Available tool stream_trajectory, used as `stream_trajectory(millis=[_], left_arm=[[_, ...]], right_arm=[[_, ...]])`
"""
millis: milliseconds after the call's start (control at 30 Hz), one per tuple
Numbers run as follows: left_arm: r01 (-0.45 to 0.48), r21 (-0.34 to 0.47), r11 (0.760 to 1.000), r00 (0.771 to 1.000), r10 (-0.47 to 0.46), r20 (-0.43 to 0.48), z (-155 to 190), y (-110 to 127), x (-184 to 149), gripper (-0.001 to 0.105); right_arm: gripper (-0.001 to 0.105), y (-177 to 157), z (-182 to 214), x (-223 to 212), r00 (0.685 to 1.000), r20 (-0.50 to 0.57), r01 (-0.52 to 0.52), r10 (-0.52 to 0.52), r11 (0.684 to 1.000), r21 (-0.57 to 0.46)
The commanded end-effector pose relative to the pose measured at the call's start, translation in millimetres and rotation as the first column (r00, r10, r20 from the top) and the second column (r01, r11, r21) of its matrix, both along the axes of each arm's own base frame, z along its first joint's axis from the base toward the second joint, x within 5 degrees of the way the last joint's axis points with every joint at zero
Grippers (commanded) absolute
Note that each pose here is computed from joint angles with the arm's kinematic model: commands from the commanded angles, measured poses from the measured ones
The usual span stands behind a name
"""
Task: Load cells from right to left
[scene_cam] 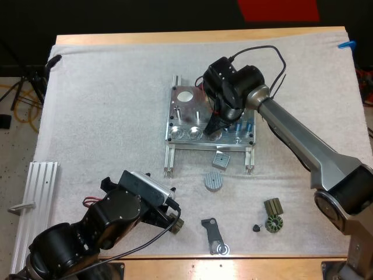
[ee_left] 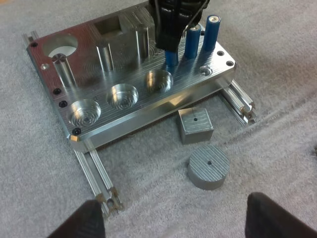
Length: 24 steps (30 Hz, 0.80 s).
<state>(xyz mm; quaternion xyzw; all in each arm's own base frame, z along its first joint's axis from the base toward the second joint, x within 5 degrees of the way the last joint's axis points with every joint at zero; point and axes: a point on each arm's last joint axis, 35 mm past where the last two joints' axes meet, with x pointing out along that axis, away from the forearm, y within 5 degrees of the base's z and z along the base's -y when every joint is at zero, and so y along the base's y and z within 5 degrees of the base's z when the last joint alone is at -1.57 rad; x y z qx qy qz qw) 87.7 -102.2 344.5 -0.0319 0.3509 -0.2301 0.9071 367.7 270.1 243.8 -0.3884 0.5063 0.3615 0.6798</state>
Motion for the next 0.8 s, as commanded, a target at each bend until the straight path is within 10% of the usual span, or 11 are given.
stream_trajectory(millis=[0, 767], left_arm=[[-0.012, -0.005, 1.0, 1.0, 0.012, 0.018, 3.6, 1.3, -0.6, 0.059], [-0.012, -0.005, 1.0, 1.0, 0.012, 0.018, 3.6, 1.3, -0.6, 0.059]], right_arm=[[0.0, 0.1, -4.5, 1.2, 1.0, -0.029, 0.002, -0.002, 1.0, 0.027], [0.0, -7.3, -4.0, 1.0, 0.999, 0.035, 0.004, 0.0, 0.991, -0.135]])
